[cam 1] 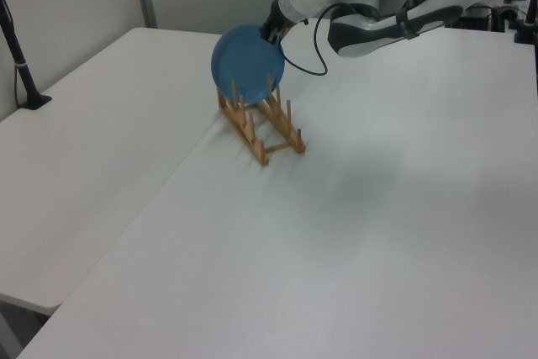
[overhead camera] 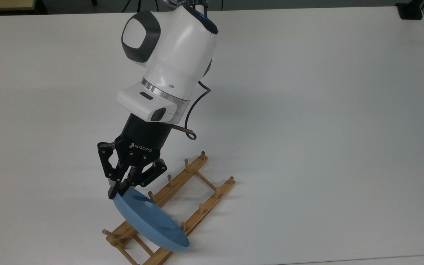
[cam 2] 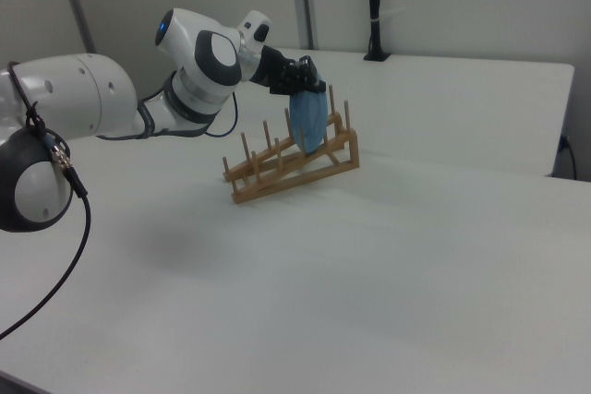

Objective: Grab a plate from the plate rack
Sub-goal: 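Lift the blue plate out of the rack and carry it aside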

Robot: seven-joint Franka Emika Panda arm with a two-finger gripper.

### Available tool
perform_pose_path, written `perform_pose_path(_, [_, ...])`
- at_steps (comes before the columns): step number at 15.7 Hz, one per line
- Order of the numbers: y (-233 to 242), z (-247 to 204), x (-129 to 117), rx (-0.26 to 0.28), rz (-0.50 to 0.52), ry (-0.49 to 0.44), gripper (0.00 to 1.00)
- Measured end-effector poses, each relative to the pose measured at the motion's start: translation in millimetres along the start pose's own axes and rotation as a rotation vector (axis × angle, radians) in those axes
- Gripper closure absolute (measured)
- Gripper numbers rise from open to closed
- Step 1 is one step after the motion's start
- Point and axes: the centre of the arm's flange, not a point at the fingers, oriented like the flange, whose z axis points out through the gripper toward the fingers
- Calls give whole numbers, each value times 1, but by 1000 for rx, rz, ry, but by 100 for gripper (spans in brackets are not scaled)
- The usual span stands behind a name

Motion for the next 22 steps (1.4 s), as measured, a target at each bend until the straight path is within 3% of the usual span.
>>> perform_pose_path(13, [30, -40, 32, -25, 48, 79, 92])
perform_pose_path(18, [55, -63, 41, -25, 182, 104, 93])
perform_pose_path(22, [70, -60, 28, 69, 370, 39, 93])
